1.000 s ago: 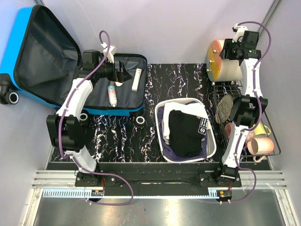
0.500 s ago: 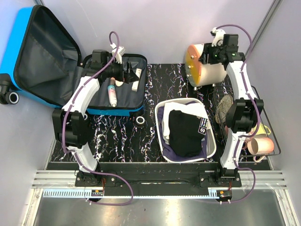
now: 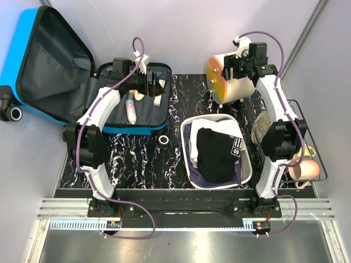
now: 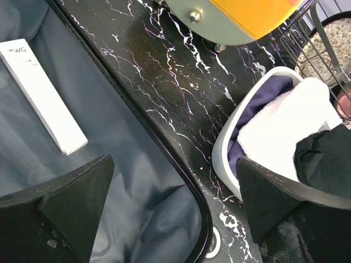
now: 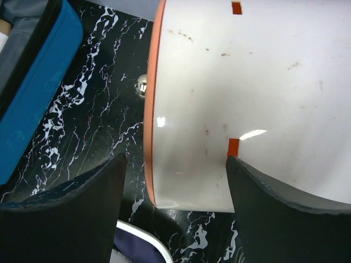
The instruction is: Open, take out, and arrange the luggage
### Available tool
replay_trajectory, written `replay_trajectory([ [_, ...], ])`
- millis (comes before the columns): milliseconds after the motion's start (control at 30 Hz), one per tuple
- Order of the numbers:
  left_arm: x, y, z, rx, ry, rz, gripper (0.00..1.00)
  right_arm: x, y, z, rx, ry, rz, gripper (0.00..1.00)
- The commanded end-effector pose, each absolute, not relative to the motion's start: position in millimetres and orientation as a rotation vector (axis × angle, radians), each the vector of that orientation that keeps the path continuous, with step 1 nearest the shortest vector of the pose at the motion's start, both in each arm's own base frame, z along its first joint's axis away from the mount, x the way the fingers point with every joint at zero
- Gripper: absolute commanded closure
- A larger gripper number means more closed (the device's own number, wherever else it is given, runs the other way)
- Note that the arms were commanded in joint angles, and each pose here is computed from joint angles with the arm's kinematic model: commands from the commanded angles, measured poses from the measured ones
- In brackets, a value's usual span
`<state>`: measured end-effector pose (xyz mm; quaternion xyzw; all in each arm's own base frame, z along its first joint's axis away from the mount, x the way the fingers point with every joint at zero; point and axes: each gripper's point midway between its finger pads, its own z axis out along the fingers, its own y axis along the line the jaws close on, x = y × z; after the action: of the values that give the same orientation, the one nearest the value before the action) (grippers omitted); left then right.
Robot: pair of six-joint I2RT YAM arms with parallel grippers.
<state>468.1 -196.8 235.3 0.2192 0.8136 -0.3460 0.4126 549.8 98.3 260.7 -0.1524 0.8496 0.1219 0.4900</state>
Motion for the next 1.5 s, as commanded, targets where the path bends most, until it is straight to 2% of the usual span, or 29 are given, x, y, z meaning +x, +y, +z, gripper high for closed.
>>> replay_trajectory([
  [0,475,-197,269,0.597,1.931,-0.844,0.01,535,117,319,-0.464,1.894,0.247,0.18],
  [200,473,-189,267,0.583,1.939,-0.833,0.01,531,126,342,-0.551,1.809,0.197,0.11],
  [300,471,-180,267,0.569,1.95,-0.861,0.01,518,142,351,-0.808,1.714,0.215,0.09],
  [367,467,-175,269,0.564,1.977,-0.877,0.01,510,155,334,-1.015,1.691,0.21,0.09],
  [400,468,-170,266,0.571,1.987,-0.869,0.01,511,159,347,-1.061,1.65,0.178,0.09],
  [467,464,-164,264,0.581,2.02,-0.87,0.01,512,169,314,-1.248,1.674,0.127,0.09],
  [500,461,-160,264,0.58,2.026,-0.881,0.01,515,175,325,-1.286,1.632,0.088,0.09],
  [567,457,-154,262,0.568,2.045,-0.884,0.01,521,182,288,-1.454,1.658,0.03,0.09],
  [600,455,-150,265,0.563,2.04,-0.889,0.01,525,183,296,-1.482,1.626,-0.012,0.1],
  [667,451,-146,264,0.547,2.047,-0.904,0.01,529,186,264,-1.616,1.646,-0.038,0.12],
  [700,448,-141,269,0.543,2.033,-0.916,0.01,530,191,268,-1.647,1.613,-0.062,0.13],
  [967,439,-115,267,0.437,2.057,-0.972,0.01,544,205,185,-1.985,1.545,-0.188,0.19],
  [1067,434,-111,269,0.427,2.053,-0.989,0.01,556,206,158,-2.048,1.552,-0.255,0.25],
  [1467,430,-106,269,0.415,2.049,-0.995,0.01,603,192,94,-2.202,1.485,-0.549,0.35],
])
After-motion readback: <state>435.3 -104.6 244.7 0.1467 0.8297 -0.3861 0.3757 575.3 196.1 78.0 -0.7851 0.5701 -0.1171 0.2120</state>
